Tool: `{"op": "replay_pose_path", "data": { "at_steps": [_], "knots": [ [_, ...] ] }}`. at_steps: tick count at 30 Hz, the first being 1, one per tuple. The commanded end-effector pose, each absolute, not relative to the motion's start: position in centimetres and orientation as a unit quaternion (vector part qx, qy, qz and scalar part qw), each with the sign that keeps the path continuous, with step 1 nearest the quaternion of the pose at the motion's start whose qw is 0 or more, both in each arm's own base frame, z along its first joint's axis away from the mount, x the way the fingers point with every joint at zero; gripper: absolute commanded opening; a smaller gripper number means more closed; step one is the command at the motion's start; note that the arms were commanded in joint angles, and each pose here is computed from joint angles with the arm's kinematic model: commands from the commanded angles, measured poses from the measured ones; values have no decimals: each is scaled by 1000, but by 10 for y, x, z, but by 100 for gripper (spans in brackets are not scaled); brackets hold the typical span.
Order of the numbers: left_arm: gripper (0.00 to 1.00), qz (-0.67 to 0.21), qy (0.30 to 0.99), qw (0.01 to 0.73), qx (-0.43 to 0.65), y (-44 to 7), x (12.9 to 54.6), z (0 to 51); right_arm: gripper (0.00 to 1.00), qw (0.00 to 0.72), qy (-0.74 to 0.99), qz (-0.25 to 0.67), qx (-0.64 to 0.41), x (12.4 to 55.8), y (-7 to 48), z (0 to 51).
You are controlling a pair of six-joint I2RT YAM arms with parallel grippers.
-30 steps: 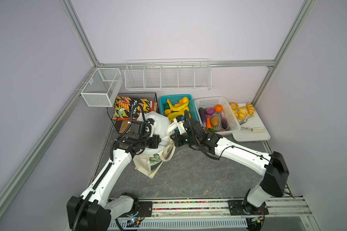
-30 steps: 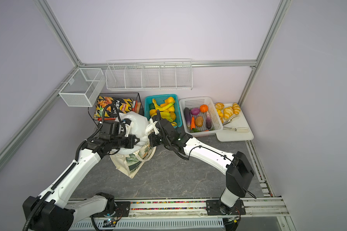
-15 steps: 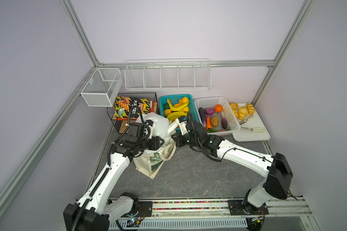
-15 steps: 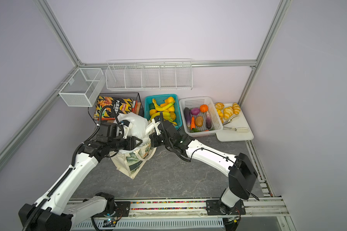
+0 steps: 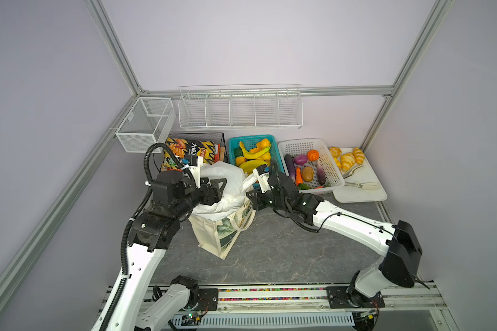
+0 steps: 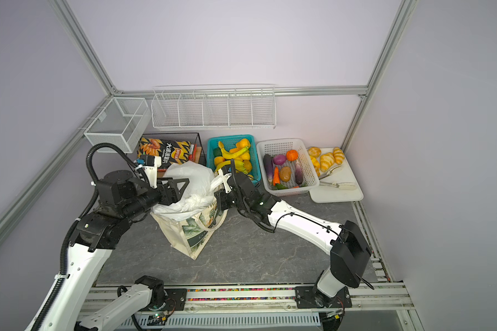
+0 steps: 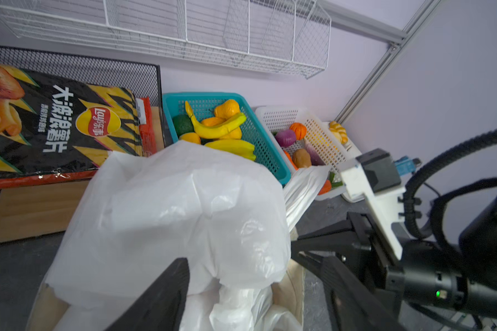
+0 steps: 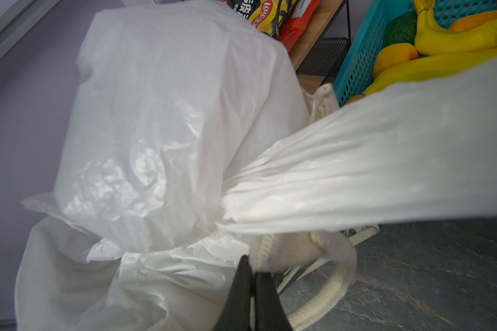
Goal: Place the mixed food into the grocery bags and tie them
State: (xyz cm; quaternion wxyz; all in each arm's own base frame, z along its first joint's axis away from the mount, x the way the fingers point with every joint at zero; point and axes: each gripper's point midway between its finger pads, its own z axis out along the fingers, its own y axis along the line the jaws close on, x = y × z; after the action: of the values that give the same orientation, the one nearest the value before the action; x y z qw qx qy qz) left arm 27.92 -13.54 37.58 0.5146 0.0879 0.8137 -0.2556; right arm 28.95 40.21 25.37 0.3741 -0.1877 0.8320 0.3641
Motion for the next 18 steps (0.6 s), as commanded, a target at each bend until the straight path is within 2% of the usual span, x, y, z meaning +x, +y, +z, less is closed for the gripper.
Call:
{"op": "replay_pose_path", "data": {
  "at_steps": [1, 6, 12, 18],
  "knots": [
    [71, -257, 818, 510, 65, -141, 312, 382, 7, 416, 805, 380, -187, 293, 400, 282],
    [57, -198, 884, 421, 43, -140, 346, 330, 7, 418, 804, 379, -189, 292, 398, 282],
    [47, -181, 929, 318, 55, -140, 327, 253, 7, 433, 798, 374, -188, 293, 394, 289],
    [44, -179, 952, 244, 54, -140, 308, 193, 7, 439, 796, 372, -187, 295, 393, 290]
  ]
}}
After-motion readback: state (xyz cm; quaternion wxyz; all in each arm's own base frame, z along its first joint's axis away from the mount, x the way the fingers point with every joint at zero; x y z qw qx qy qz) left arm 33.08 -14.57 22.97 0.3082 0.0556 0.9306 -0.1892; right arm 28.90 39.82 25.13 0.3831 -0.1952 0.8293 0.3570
